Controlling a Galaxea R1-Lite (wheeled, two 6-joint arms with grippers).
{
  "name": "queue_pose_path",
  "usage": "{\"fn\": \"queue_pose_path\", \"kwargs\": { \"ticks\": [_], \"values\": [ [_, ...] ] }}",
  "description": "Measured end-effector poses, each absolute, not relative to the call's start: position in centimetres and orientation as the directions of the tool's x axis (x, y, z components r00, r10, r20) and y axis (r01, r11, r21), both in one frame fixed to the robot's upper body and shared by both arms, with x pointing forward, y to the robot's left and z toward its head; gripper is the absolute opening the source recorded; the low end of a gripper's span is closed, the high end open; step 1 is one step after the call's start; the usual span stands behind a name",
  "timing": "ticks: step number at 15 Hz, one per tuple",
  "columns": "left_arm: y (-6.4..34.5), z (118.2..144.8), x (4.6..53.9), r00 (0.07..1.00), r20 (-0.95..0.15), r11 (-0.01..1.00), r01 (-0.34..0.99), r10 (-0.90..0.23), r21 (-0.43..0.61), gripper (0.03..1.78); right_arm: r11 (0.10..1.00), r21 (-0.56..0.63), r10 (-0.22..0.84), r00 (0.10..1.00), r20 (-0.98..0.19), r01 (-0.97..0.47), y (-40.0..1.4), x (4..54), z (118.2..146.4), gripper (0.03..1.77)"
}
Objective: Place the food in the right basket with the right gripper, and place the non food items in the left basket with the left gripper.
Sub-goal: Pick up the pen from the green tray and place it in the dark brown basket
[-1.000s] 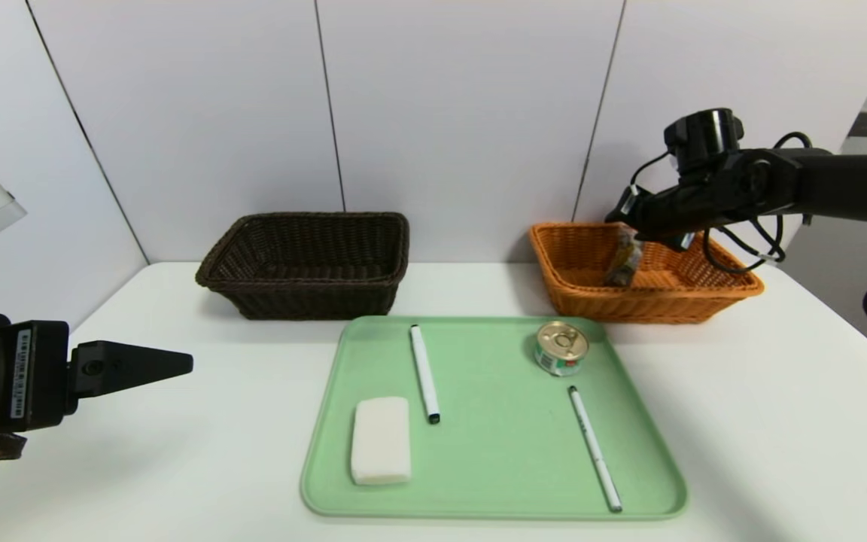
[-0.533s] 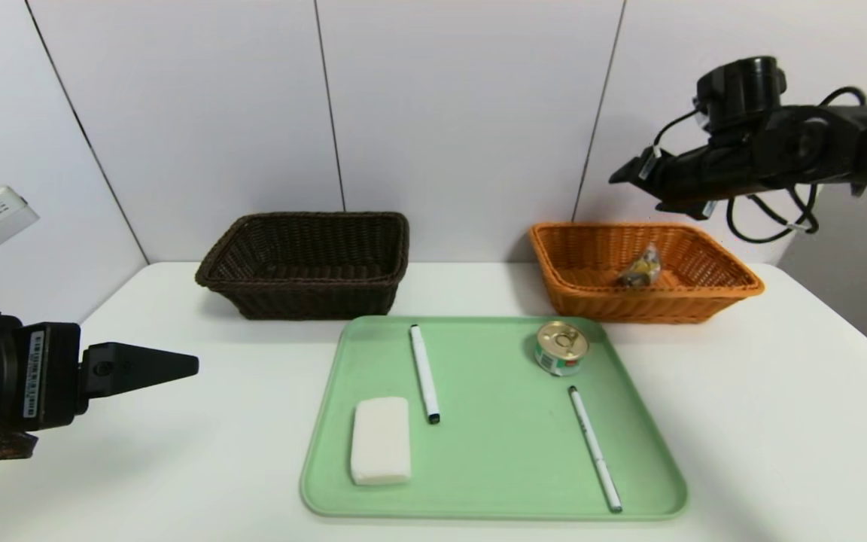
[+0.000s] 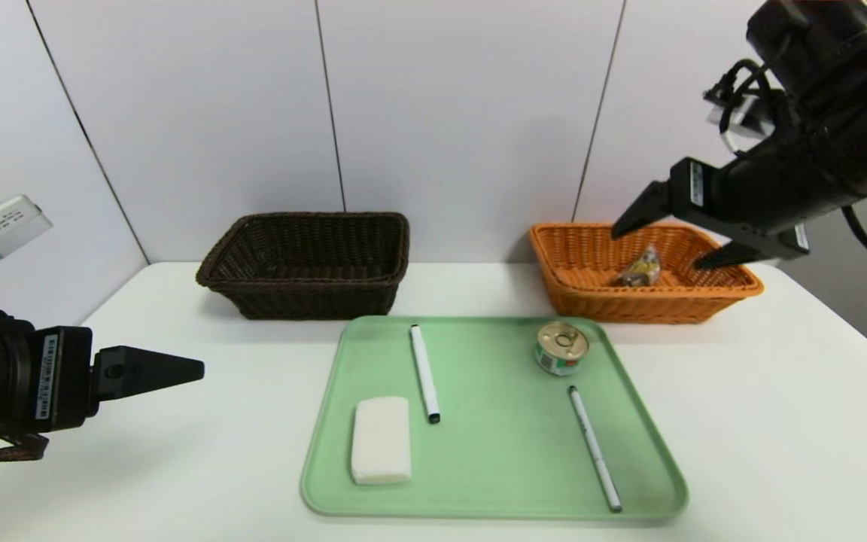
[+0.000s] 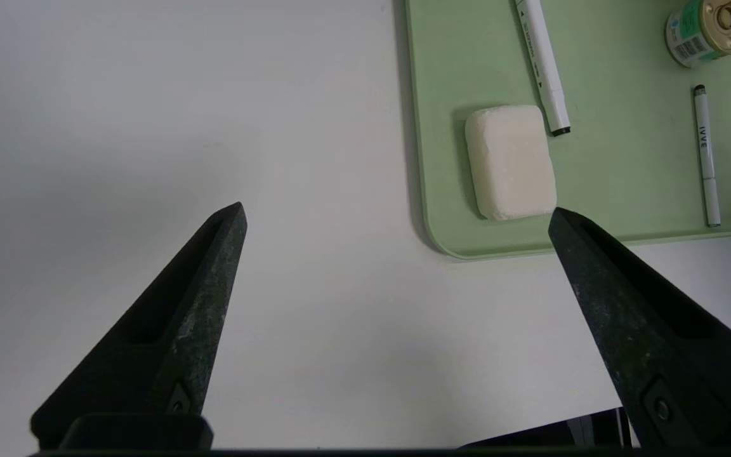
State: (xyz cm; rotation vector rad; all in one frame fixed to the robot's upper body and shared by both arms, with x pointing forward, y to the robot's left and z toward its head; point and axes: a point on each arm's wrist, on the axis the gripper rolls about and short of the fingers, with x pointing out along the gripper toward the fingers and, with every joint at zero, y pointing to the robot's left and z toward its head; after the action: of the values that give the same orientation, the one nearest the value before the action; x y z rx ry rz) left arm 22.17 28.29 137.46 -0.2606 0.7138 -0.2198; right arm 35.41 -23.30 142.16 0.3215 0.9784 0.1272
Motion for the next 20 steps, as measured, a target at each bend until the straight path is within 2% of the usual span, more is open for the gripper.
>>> {"fn": "queue_pose_path", "kwargs": {
  "ticks": [1, 3, 8, 13, 20],
  "values": [
    [28.3, 137.4, 22.2, 0.734, -0.616, 0.945, 0.109, -0.286, -0.309, 1.69, 0.951, 0.306, 0.256, 0.473, -0.843, 0.031, -22.7, 34.3, 141.4, 1.62],
    [28.3, 137.3, 22.2, 0.731, -0.62, 0.946, 0.106, -0.284, -0.307, 1.69, 0.962, 0.271, 0.249, 0.369, -0.895, 0.008, -21.2, 33.1, 139.7, 1.64],
    [28.2, 137.2, 22.3, 0.727, -0.623, 0.945, 0.111, -0.289, -0.309, 1.69, 0.985, 0.168, 0.172, 0.187, -0.967, -0.036, -18.0, 33.4, 134.9, 1.67],
    [28.2, 137.2, 22.3, 0.726, -0.623, 0.944, 0.114, -0.293, -0.311, 1.69, 0.996, 0.084, 0.086, 0.086, -0.993, -0.019, -16.3, 36.1, 130.6, 1.69],
    [28.2, 137.2, 22.2, 0.721, -0.624, 0.941, 0.119, -0.3, -0.315, 1.69, 0.999, 0.045, 0.045, 0.059, -0.997, 0.002, -14.7, 39.4, 127.8, 1.69]
  ]
}}
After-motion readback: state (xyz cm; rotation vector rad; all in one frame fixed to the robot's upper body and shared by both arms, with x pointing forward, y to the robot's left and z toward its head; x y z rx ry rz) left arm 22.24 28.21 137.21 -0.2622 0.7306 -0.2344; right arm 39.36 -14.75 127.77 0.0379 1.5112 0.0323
